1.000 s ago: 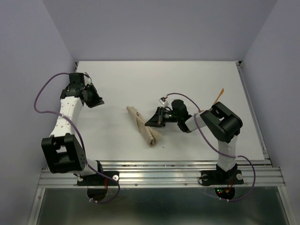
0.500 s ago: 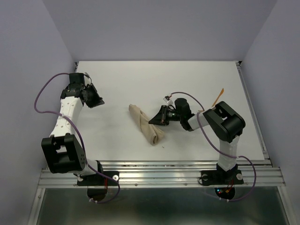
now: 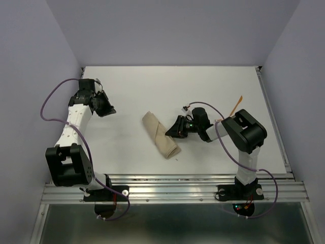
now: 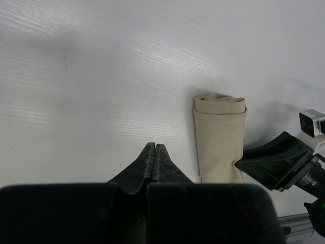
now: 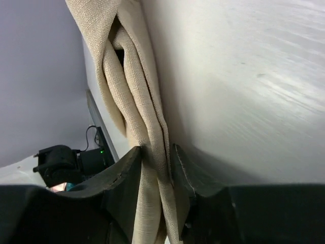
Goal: Fold the napkin into a case and place the utensils inside
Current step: Turn over the smaller rectangle-folded napkin at the center of the board, then move the smaller rectangle-folded napkin to the center of the board.
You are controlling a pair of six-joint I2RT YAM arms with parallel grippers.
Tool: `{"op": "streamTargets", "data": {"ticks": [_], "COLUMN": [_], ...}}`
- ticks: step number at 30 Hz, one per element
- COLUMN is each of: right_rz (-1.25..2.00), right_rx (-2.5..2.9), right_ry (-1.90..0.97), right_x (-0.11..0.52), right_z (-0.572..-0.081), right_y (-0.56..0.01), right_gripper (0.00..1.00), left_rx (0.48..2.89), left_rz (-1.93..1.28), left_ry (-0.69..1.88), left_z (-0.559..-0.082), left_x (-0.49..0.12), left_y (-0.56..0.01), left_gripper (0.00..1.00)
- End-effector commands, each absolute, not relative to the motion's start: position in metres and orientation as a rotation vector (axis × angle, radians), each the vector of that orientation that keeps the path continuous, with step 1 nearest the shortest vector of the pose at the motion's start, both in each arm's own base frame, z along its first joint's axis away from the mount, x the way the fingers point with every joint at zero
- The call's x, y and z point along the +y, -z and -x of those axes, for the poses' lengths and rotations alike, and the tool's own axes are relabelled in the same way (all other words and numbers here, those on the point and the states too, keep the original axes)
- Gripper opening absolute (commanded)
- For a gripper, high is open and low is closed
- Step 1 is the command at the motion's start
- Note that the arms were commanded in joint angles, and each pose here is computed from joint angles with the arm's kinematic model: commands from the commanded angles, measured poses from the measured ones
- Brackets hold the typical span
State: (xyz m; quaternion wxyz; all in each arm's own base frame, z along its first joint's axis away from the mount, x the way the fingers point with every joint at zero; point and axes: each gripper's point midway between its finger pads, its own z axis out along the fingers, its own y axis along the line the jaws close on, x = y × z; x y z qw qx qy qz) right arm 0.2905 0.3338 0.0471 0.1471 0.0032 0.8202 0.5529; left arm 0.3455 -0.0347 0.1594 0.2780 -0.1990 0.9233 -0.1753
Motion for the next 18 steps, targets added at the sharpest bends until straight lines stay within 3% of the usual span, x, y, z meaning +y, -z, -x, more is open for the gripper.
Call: {"op": "streamTargets", "data": {"ticks": [1, 6, 12, 13, 15, 16, 18], "right_rz": [-0.016, -0.024, -0.019, -0.018, 0.013, 0.058, 0.111], "right_rx": [2.383, 2.393, 2.417, 2.399, 2.417, 2.422, 2.422], "right_ry": [-1.472, -1.313, -0.992, -0.97, -0.876, -0.831, -0.814], "right_x": [0.32, 0.306, 0.273, 0.269, 0.264, 0.267, 0.276], "right_z": [-0.297, -0.308, -0.319, -0.321, -0.314, -0.307, -0.297], "right_y": [-0.041, -0.045, -0.054, -0.064, -0.064, -0.069, -0.075], "right_gripper": [0.42, 0.62, 0.66, 0.63, 0.36, 0.15, 0.05], "left_rx": [2.496, 2.539, 2.573, 2.578, 2.59, 2.611, 2.63], "left_rz": [0.459, 0.344, 0.195, 0.183, 0.142, 0.119, 0.097], "left_ry": [0.487, 0.547, 0.678, 0.689, 0.707, 0.714, 0.729], "left_z": [-0.346, -0.343, -0.34, -0.34, -0.345, -0.346, -0.347], "left_x": [-0.055, -0.105, -0.169, -0.176, -0.191, -0.201, -0.209], "left_y": [-0.156, -0.151, -0.141, -0.14, -0.134, -0.127, -0.119], "left_gripper": [0.0, 0.0, 0.0, 0.0, 0.0, 0.0, 0.0]}}
